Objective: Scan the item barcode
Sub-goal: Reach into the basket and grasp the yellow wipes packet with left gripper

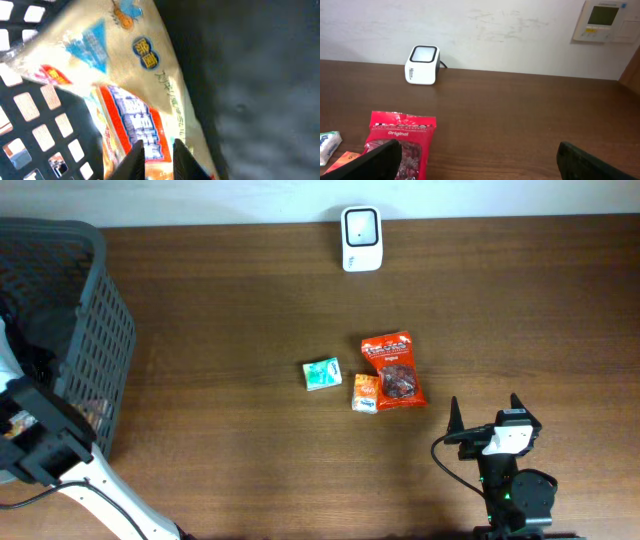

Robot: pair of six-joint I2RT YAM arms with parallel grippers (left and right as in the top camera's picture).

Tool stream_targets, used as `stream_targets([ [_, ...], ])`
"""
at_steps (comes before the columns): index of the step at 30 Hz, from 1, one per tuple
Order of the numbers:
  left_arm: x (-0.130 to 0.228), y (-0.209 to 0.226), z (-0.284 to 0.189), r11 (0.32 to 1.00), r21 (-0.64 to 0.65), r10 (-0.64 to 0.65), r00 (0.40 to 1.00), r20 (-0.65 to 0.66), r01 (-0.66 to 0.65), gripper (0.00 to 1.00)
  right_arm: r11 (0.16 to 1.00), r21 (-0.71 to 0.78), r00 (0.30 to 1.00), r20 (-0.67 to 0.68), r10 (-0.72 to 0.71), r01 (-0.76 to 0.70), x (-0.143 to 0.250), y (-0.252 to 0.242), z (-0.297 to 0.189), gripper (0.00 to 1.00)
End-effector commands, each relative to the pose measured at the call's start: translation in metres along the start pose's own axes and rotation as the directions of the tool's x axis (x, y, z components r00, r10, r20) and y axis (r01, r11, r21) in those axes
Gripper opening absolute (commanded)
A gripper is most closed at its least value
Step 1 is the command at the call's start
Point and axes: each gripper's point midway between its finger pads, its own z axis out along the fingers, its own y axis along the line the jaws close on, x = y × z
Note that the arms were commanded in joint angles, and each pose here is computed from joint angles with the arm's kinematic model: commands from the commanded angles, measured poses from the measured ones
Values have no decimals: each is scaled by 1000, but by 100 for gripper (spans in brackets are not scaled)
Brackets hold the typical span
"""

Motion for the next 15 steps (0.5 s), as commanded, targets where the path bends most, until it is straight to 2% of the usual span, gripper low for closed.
stream_targets([
  [1,-2,3,9,1000,-29,4,1000,4,-4,82,1000,-3,1000,-6,-7,7,3,1,0,99],
  [3,2,2,19,999,-40,11,1000,-12,-11,98,1000,-3,1000,-6,-7,7,3,1,0,99],
  [9,15,-2,62,998,-64,17,999,-50,-20,100,1000,-3,1000,-6,-7,7,3,1,0,99],
  [10,15,-2,62,998,-64,17,999,-49,-20,92,1000,-3,1000,-6,-7,7,3,1,0,99],
  [11,15,-2,62,998,-64,17,999,-48,-20,71,1000,-3,1000,-6,-7,7,3,1,0,99],
  [13,15,-2,62,998,-64,17,999,-49,-20,35,1000,-3,1000,-6,-7,7,3,1,0,99],
  [14,14,-2,60,998,-61,15,999,-45,-18,19,1000,-3,1000,-6,-7,7,3,1,0,99],
  [15,12,-2,56,998,-58,14,999,-40,-16,9,1000,-3,1000,-6,-7,7,3,1,0,99],
])
